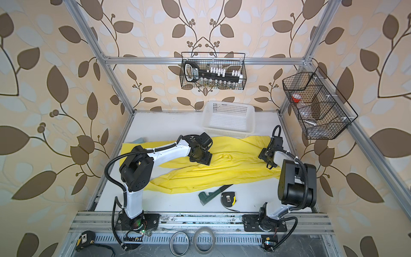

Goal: Fold and stack the trousers
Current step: Flatten out the trousers at the center of the table, then move the trousers to the center of the table.

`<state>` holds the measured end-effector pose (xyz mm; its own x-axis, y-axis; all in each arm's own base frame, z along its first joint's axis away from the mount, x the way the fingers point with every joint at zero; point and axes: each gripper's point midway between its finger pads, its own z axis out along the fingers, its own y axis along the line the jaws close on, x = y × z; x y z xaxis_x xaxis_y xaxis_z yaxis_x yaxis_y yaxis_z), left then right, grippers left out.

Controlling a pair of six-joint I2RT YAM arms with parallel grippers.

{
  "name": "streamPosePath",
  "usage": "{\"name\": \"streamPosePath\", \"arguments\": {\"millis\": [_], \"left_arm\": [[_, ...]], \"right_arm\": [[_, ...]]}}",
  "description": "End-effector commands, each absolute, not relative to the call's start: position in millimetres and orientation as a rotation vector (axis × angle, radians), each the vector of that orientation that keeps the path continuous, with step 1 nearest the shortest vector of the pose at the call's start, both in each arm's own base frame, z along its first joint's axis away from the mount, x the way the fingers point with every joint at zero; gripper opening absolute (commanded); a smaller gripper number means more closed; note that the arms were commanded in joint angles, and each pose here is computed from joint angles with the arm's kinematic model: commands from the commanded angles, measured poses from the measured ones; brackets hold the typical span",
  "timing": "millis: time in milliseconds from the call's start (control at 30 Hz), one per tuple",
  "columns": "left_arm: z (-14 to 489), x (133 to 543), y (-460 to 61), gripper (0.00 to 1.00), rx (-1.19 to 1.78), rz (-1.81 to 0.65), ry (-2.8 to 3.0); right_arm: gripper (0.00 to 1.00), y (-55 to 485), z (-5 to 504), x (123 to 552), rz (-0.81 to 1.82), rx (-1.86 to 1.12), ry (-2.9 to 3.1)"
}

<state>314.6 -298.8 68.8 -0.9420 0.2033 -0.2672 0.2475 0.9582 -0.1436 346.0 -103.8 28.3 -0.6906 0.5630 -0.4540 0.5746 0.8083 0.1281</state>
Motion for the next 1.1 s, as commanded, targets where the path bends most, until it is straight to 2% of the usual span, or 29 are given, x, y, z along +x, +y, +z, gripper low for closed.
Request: {"name": "streamPosePath", "arguments": {"millis": [0, 100, 200, 300, 367, 567, 667, 867, 933, 1067], "left_arm": [[114, 301, -245, 0.77, 0.241, -0.058, 2.811], [118, 273, -206, 0.79, 0.114, 0.035, 2.83], [123, 245, -161, 0.83, -0.066, 0.136, 2.821], [132, 216, -122, 0.85, -0.254, 0.15, 2.801], [135, 197, -87, 0.99, -0.381, 0.249, 2.751], [116, 166, -32, 0.99, -0.808, 0.209, 2.663], [99, 165, -18, 0.97, -0.999, 0.168, 2.638], [84, 188, -23, 0.91, -1.109, 0.113, 2.617], [75, 187, -25, 0.85, -1.124, 0.124, 2.641], [62, 185, -24, 0.66, -1.14, 0.134, 2.643]], "right_arm": [[0.69, -112, 38, 356, -0.072, 0.837, 2.51], [0.72, -104, 76, 365, -0.104, 0.752, 2.465], [0.77, -89, 101, 355, -0.046, 0.738, 2.426], [0.81, -82, 111, 330, -0.009, 0.777, 2.382], [0.85, -73, 114, 311, 0.049, 0.811, 2.362], [0.86, -54, 99, 254, 0.114, 0.995, 2.361], [0.85, -53, 86, 229, 0.084, 1.074, 2.382], [0.84, -53, 47, 199, 0.057, 1.215, 2.406], [0.84, -58, 38, 192, 0.043, 1.288, 2.404], [0.81, -70, 25, 191, 0.036, 1.354, 2.377]]}}
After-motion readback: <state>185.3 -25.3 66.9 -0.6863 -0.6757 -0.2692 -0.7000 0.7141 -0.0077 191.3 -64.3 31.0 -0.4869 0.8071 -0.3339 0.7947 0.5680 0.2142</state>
